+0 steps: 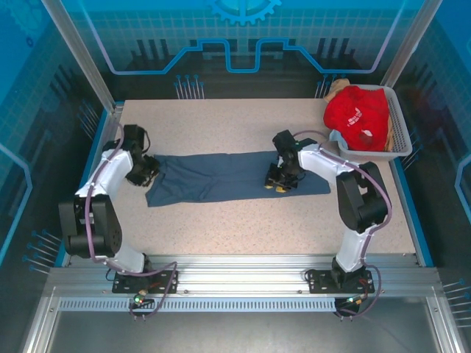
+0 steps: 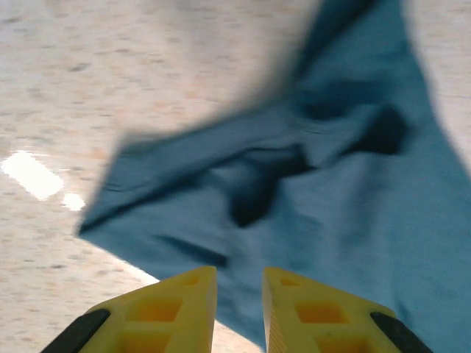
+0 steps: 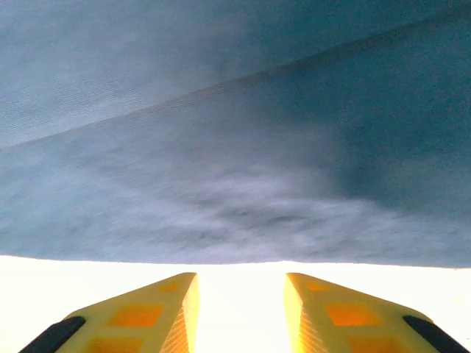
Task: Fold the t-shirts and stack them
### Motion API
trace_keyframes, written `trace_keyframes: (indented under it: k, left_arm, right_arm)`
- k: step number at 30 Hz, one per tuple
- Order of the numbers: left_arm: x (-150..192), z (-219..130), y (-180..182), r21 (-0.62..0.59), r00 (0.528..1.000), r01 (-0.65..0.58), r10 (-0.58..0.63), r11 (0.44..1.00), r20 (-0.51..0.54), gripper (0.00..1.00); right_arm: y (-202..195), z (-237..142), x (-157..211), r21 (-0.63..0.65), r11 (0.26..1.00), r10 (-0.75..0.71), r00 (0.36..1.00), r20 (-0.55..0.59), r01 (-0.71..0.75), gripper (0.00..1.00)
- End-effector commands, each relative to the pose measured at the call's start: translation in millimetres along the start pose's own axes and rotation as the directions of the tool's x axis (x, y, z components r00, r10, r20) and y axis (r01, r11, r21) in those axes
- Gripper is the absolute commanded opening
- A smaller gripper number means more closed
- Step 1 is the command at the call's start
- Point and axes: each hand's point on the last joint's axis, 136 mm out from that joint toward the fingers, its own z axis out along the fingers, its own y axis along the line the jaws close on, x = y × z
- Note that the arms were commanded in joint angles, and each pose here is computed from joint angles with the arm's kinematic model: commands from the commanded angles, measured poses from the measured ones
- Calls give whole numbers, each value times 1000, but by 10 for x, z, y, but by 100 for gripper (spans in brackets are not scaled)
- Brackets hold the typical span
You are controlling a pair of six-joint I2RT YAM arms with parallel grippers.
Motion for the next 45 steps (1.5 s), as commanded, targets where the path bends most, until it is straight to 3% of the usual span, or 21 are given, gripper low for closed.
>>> trace_keyframes:
  k: [1,11,19,24,28,30,32,38,41,45]
  left_arm:
    - [93,195,-233,15,995,38,-37,999,-90,23]
    - [-151,898,-869,18,985,9,-5,1000,-174,20]
    - [-187,1300,-819,-61,966,-76,58,995,-251,20]
    - [-231,1182,-862,8,966,-107,106,994,-235,25]
    - [-393,630,-838,39,984,-171,173,985,-52,40]
    - [-360,347,-773,52,983,-185,184,981,18,42]
    - [-200,226,-643,61,985,-171,171,983,13,41]
    - [325,465,-382,117,989,-24,41,993,-144,33]
    - [345,706,-327,79,982,7,7,997,-187,32]
    - [208,942,-246,-21,981,-56,51,998,-187,28]
  right_arm:
    - [167,-41,-14,-37,998,-46,999,21,46,36]
    - [154,-90,58,-36,998,-52,998,23,53,36]
    - [76,-63,158,-32,999,-37,999,6,37,36]
    - [106,-95,115,-42,998,-43,999,17,44,36]
    - [161,-159,59,-54,996,-66,997,38,68,36]
    - [190,-178,39,-62,995,-77,996,46,80,36]
    - [234,-179,27,-80,993,-88,995,47,92,36]
    - [422,-172,2,-153,980,-122,991,49,128,36]
    - [444,-169,0,-162,979,-121,992,46,127,36]
    - [428,-192,25,-163,979,-120,992,48,126,36]
